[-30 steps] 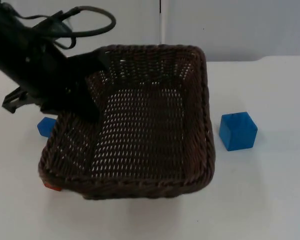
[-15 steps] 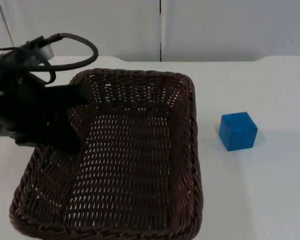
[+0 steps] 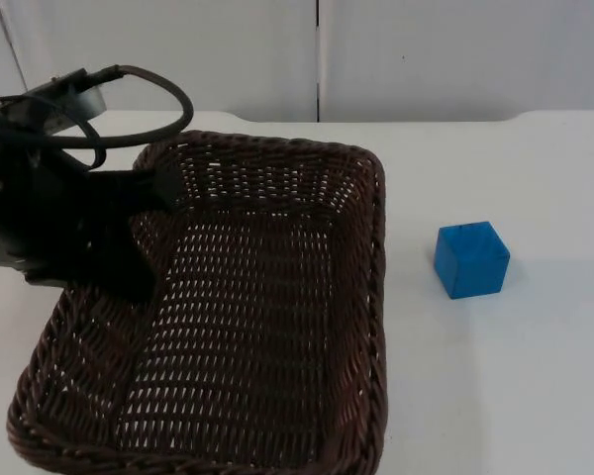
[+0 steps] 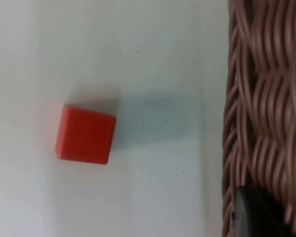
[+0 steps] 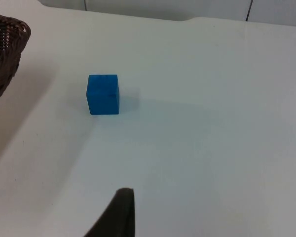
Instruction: Pick up the basket with the left hand and place the largest block into the basket with the right hand.
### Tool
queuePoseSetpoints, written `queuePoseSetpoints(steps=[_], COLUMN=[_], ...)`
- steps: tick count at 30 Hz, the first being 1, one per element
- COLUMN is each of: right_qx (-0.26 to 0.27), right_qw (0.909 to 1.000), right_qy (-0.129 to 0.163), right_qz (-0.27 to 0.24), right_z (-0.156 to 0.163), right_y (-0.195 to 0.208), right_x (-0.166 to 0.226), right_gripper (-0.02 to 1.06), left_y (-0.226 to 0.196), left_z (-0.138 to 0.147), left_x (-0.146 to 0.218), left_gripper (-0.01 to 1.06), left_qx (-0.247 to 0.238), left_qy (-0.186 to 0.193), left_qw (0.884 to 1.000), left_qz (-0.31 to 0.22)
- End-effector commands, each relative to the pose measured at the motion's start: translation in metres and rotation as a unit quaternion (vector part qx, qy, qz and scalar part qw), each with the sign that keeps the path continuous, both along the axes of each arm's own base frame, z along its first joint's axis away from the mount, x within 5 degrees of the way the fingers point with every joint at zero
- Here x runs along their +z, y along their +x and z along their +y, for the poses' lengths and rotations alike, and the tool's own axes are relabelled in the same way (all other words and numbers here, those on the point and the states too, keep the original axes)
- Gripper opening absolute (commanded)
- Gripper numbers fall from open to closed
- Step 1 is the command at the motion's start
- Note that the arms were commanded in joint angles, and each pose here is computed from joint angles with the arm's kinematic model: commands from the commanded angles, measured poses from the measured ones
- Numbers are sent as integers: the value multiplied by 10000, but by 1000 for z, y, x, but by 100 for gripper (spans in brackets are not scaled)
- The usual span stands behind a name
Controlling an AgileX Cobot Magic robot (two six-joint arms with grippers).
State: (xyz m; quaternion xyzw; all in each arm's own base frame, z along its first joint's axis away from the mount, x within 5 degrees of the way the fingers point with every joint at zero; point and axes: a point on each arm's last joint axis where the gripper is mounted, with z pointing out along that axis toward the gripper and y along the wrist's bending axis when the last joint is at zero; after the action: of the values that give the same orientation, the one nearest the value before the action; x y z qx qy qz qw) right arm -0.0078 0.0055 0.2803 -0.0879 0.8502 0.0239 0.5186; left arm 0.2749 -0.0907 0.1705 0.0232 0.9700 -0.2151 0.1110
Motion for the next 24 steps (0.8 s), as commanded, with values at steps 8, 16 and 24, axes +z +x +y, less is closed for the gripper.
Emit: queuePoseSetpoints(steps=[8, 16, 24], right_qx=[0, 4, -96], right_qw=[10000, 10000, 9995], right_qy=[16, 26, 270], right_qz=[-9, -41, -93], right_z=[0, 1, 2], right_y=[0, -1, 9], right_x=[0, 1, 26], right_gripper=[105, 105, 105], left_y=[-1, -1, -1], left_z=[0, 0, 0], left_x=[4, 4, 4], left_gripper=[0, 0, 0], left_qx=[-33, -33, -33], left_qy=[-22, -22, -22], left_qw=[10000, 10000, 10000], left_qz=[-60, -60, -60])
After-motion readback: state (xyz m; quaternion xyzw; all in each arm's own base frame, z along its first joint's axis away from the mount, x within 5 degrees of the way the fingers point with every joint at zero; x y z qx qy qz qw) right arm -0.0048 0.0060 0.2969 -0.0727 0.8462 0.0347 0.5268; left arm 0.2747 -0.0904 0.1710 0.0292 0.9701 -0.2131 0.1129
